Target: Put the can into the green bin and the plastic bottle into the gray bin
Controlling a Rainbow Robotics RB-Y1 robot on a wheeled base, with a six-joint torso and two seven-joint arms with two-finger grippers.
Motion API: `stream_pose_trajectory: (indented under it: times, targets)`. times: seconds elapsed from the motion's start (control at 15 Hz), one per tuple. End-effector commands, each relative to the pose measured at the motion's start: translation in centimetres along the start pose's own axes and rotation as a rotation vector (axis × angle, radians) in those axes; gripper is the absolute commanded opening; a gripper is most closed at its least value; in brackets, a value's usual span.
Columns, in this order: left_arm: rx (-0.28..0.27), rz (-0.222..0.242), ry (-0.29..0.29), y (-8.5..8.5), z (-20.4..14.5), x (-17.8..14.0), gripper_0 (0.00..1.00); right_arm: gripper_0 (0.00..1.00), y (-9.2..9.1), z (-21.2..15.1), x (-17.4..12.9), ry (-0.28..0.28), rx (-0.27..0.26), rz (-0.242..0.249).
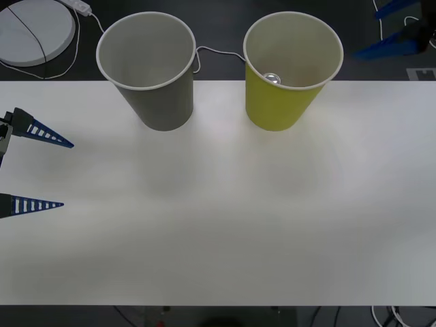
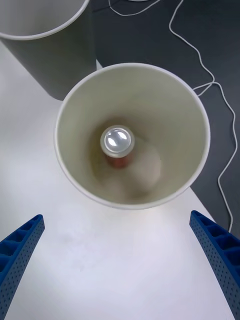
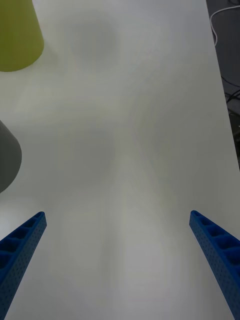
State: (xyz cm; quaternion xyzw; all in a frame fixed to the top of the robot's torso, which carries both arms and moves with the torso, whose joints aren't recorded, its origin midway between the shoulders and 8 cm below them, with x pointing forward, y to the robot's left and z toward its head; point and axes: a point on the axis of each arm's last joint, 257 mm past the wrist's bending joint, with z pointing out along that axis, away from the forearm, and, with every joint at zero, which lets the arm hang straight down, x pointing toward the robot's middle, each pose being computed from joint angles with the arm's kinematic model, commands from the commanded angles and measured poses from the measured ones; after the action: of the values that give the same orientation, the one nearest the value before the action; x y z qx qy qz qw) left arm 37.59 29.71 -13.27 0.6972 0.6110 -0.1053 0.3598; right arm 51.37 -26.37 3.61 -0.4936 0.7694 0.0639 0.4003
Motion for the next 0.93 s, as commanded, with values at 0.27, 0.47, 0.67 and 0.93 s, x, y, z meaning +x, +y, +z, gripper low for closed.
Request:
stream_pose_trajectory:
  times: [0.27,0.47,0.67,0.93]
  targets:
    - [0.000,0.000,0.000,0.0,0.0,0.0,1.00,1.00,3.0,-2.4,5.3,-0.075,-0.020,-0.176]
    - [0.000,0.000,0.000,0.0,0.0,0.0,1.00,1.00,4.7,-2.9,8.1,-0.094,-0.040,-0.253]
    - [0.000,0.000,0.000,0.0,0.0,0.0,1.00,1.00,6.3,-2.5,10.8,-0.104,-0.062,-0.307]
    - [0.000,0.000,0.000,0.0,0.0,0.0,1.00,1.00,7.4,-1.9,13.5,-0.119,-0.061,-0.350]
